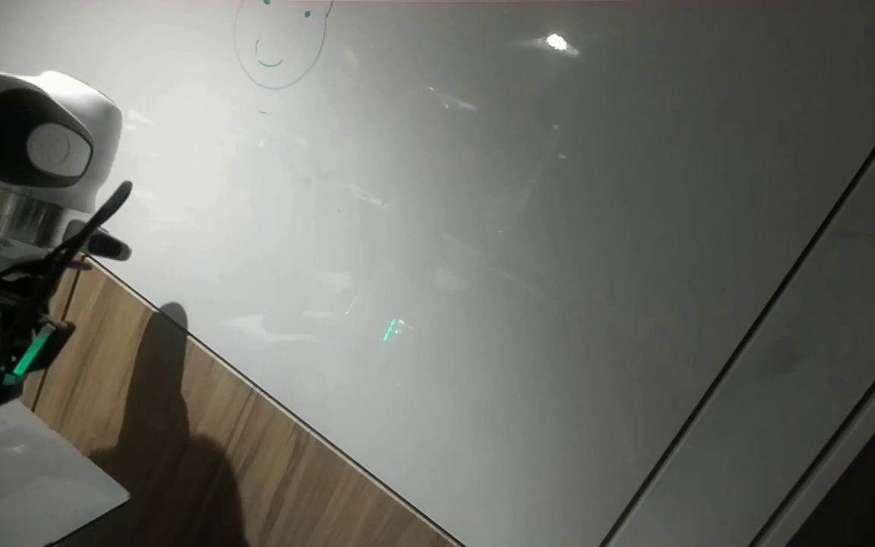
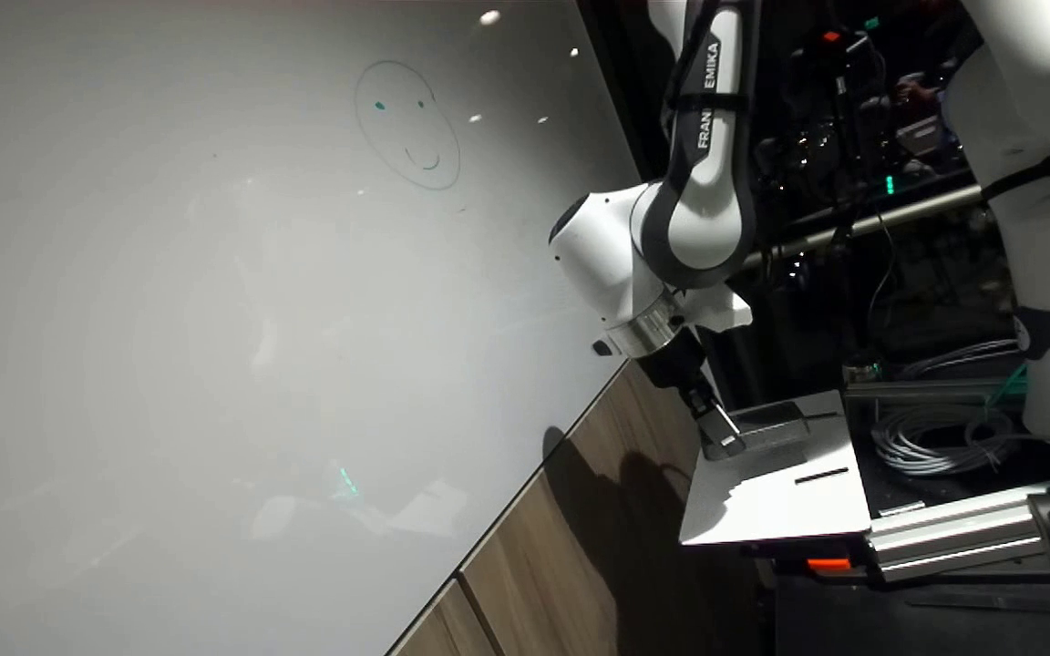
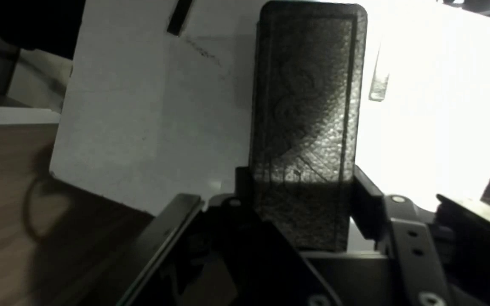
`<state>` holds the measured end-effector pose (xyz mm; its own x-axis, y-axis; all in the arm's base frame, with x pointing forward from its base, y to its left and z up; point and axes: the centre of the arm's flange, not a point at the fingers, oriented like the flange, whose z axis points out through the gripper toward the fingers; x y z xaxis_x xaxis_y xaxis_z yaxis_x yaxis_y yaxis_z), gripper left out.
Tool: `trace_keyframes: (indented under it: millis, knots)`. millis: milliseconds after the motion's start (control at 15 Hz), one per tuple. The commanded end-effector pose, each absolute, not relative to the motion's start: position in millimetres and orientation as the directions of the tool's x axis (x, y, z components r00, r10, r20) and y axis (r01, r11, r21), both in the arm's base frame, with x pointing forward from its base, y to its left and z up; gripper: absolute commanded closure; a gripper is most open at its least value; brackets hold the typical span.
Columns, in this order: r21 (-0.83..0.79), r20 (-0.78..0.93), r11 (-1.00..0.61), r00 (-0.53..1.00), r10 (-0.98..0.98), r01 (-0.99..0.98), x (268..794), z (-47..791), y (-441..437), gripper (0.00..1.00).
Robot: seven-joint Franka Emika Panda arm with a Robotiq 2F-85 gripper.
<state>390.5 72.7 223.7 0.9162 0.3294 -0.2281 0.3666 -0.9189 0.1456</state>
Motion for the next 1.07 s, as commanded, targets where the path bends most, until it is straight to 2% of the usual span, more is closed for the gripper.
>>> trace_keyframes:
  millis: [0,533,1000]
  knots:
    - [0.178,-0.079,-0.902,0.919,0.386,0.394,371.1,293.7,104.2,0.69]
    - [0.278,0.241,-0.875,0.854,0.462,0.395,368.1,421.4,152.4,0.69]
    - [0.317,0.384,-0.875,0.793,0.472,0.367,370.3,501.3,175.7,0.69]
